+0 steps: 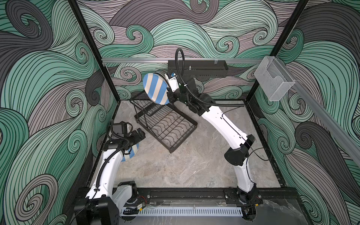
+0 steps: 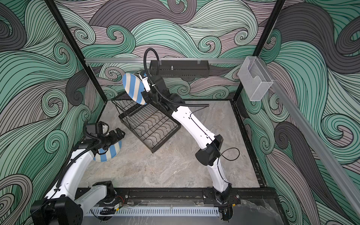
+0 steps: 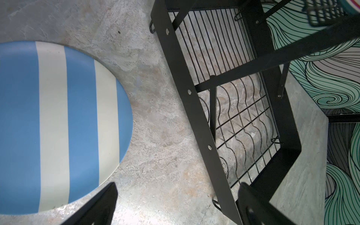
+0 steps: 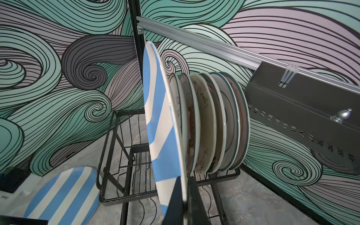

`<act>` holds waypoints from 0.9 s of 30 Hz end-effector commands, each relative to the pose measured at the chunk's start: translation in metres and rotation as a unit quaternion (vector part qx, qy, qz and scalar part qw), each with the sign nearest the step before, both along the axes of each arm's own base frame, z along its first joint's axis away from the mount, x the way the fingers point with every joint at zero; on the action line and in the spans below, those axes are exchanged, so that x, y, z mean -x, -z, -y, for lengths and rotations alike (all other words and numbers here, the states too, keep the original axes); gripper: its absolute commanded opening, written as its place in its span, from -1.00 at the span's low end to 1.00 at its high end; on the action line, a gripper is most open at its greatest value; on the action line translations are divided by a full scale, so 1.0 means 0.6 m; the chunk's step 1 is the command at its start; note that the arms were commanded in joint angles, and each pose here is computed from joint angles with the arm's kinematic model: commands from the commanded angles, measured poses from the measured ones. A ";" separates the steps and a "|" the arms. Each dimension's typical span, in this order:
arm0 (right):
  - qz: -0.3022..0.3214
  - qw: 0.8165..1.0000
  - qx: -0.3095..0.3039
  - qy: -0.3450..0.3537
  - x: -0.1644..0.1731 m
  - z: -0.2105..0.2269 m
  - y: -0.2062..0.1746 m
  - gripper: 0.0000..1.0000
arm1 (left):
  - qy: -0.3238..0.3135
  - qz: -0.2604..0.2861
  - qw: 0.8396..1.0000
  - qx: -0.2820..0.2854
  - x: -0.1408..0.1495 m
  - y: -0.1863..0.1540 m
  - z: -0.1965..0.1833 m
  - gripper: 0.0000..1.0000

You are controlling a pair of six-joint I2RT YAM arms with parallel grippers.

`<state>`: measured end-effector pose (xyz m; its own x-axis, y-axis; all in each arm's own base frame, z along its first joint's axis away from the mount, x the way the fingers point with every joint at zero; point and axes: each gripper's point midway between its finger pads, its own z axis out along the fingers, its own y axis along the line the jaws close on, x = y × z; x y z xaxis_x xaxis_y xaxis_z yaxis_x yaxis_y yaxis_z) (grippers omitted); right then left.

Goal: Load plates into a dish rack
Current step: Place the plate on the dish rack.

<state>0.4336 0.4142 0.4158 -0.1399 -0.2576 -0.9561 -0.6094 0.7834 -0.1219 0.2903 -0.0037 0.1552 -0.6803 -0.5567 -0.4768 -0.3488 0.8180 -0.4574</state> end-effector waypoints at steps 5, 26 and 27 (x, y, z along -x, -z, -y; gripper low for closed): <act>0.098 0.993 -0.064 0.034 -0.017 -0.004 -0.087 -1.00 | 0.001 -0.004 1.000 0.015 -0.004 0.002 0.004 0.97; 0.090 0.993 -0.052 0.052 -0.065 -0.040 -0.023 -1.00 | 0.002 -0.011 1.000 0.012 0.000 0.004 0.003 0.97; 0.090 0.993 -0.053 0.053 -0.066 -0.040 -0.022 -1.00 | 0.002 -0.012 1.000 0.012 0.001 0.005 0.003 0.97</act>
